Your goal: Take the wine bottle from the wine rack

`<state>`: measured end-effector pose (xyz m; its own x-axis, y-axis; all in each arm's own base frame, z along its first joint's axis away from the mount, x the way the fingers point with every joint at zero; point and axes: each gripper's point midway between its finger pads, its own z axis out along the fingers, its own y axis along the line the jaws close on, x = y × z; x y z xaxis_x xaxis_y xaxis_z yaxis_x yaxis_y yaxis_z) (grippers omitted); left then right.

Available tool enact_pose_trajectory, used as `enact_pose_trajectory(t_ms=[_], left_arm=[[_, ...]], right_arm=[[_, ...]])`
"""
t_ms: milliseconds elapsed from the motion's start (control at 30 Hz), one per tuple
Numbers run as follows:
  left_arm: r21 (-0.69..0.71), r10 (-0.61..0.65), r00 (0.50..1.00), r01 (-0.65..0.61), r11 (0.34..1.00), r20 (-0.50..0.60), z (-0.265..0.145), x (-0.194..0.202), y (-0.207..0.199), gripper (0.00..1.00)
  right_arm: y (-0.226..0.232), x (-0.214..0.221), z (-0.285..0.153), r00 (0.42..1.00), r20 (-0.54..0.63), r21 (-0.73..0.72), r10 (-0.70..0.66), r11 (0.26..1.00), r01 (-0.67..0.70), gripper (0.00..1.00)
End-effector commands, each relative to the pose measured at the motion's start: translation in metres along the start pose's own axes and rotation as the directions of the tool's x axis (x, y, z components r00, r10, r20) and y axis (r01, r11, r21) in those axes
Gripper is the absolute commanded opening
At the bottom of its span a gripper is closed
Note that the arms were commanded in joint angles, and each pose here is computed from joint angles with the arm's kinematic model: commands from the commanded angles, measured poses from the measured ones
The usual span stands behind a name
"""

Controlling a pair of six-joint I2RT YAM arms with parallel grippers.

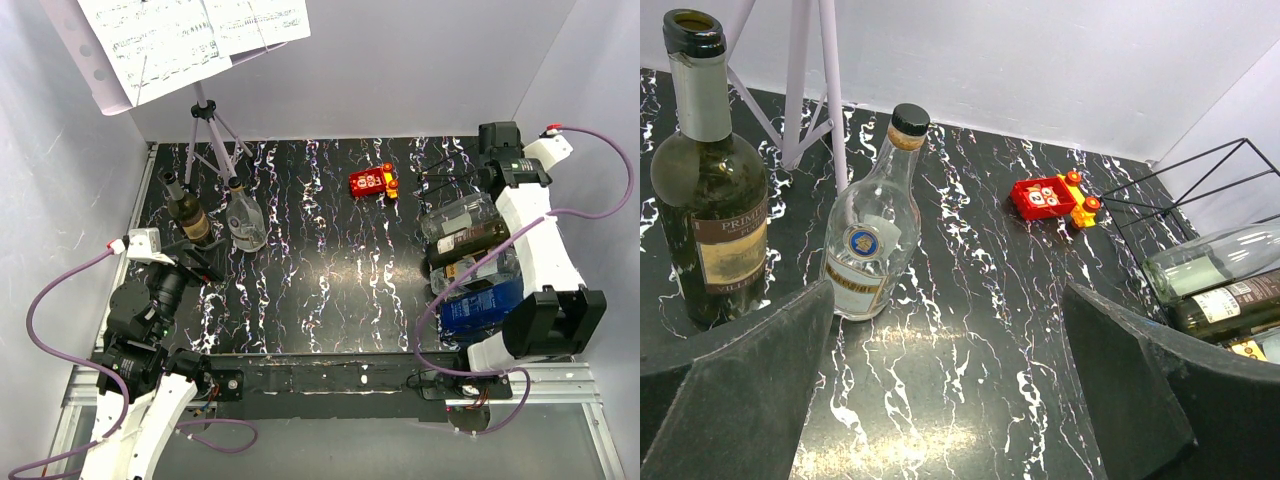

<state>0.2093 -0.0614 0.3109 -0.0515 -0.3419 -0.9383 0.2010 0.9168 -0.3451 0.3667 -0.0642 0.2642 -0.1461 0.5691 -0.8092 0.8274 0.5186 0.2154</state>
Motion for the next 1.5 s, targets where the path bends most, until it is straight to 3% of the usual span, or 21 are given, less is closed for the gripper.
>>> enact_pose_trajectory(t_ms=[0,533,700,933,1133,1367,1467], left_arm=[[0.015,0.013,1.0,-0.013,1.0,0.003,0.0,0.0,-0.002,0.98],[0.017,0.014,1.0,-0.013,1.0,-0.005,0.001,0.001,-0.003,0.98],[0.015,0.015,1.0,-0.015,1.0,-0.01,0.002,0.002,-0.002,0.98],[0.012,0.016,1.0,-0.015,1.0,-0.01,0.003,0.002,-0.002,0.98],[0.007,0.016,1.0,-0.016,1.0,-0.015,0.004,0.003,-0.001,0.98],[0.008,0.016,1.0,-0.016,1.0,-0.017,0.004,0.003,-0.001,0.98],[0.01,0.016,1.0,-0.016,1.0,-0.019,0.004,0.004,-0.002,0.98]], right_arm=[[0.007,-0.015,0.02,0.997,0.021,0.035,0.068,0.997,-0.069,0.7],[0.006,-0.012,0.078,0.992,0.023,0.116,0.12,0.986,-0.122,0.7],[0.004,-0.012,0.09,0.99,0.023,0.114,0.143,0.983,-0.144,0.66],[0.002,-0.008,0.101,0.984,0.029,0.09,0.175,0.98,-0.177,0.54],[0.006,-0.007,0.102,0.986,0.023,0.049,0.167,0.985,-0.168,0.35],[0.02,-0.03,0.083,0.982,0.065,-0.085,0.175,0.982,-0.169,0.03],[0.028,-0.043,0.071,0.978,0.092,-0.162,0.187,0.972,-0.171,0.01]])
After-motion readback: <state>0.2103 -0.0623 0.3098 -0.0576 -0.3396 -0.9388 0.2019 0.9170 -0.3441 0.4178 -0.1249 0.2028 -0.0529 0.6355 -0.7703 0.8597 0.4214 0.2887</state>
